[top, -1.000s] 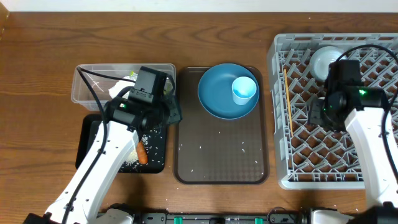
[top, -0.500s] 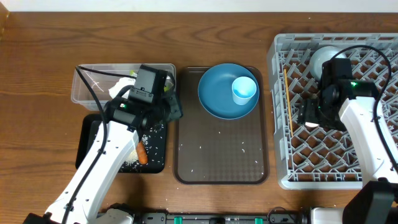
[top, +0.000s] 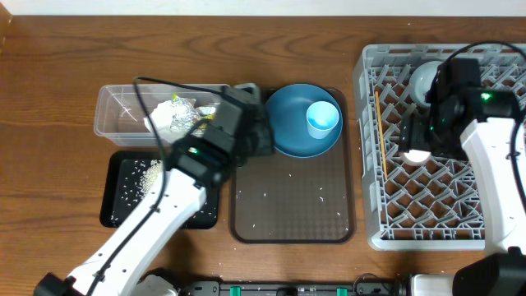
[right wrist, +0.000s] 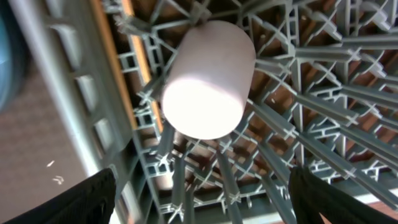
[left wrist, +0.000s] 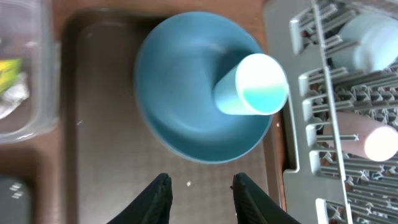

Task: Sort waste into correct bins and load items into the dishwasher rack
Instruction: 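Reach the left gripper to the blue plate and grasp the blue cup, then lift the blue cup and hand it to the right gripper, then carry the blue cup right and lower it into the rack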

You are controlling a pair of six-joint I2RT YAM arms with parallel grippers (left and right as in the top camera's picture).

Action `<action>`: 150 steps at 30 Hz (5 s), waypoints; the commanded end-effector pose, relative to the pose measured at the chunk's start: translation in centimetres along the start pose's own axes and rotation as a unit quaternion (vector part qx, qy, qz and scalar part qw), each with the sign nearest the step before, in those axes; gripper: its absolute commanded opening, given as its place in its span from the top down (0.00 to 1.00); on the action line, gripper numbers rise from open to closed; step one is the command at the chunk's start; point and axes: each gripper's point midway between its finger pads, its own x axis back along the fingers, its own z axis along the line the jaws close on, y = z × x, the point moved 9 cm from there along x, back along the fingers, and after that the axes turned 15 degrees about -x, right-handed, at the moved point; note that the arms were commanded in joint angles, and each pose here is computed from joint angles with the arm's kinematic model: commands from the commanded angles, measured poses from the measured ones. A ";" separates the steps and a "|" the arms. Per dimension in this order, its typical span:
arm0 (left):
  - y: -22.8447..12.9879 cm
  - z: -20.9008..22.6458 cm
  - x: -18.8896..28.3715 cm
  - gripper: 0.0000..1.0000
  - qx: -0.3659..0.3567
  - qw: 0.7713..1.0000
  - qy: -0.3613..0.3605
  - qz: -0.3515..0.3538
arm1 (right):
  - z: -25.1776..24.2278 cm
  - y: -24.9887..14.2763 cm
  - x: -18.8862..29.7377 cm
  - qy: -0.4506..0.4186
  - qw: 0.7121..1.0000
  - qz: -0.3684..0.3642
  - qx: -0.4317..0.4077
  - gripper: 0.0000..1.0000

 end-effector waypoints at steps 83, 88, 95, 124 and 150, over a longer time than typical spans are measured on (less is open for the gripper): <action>3.9 0.2 4.6 0.94 0.133 0.859 -0.486 0.091 | 9.8 -5.1 10.6 0.649 0.636 -0.057 0.414 0.01; 3.9 0.2 4.6 0.94 0.133 0.859 -0.486 0.090 | 10.9 -6.2 10.8 0.651 0.621 -0.046 0.434 0.11; 3.9 0.3 4.5 0.94 0.132 0.863 -0.480 0.085 | 11.1 -6.2 10.8 0.652 0.616 -0.050 0.439 0.49; -1.3 9.4 0.8 0.78 0.157 0.981 0.064 0.094 | 1.6 -5.5 6.0 0.107 0.989 0.067 0.080 0.69; -2.2 9.4 1.1 0.77 0.150 0.979 0.069 0.123 | -0.4 -7.7 -3.3 -0.023 0.994 0.104 0.034 0.52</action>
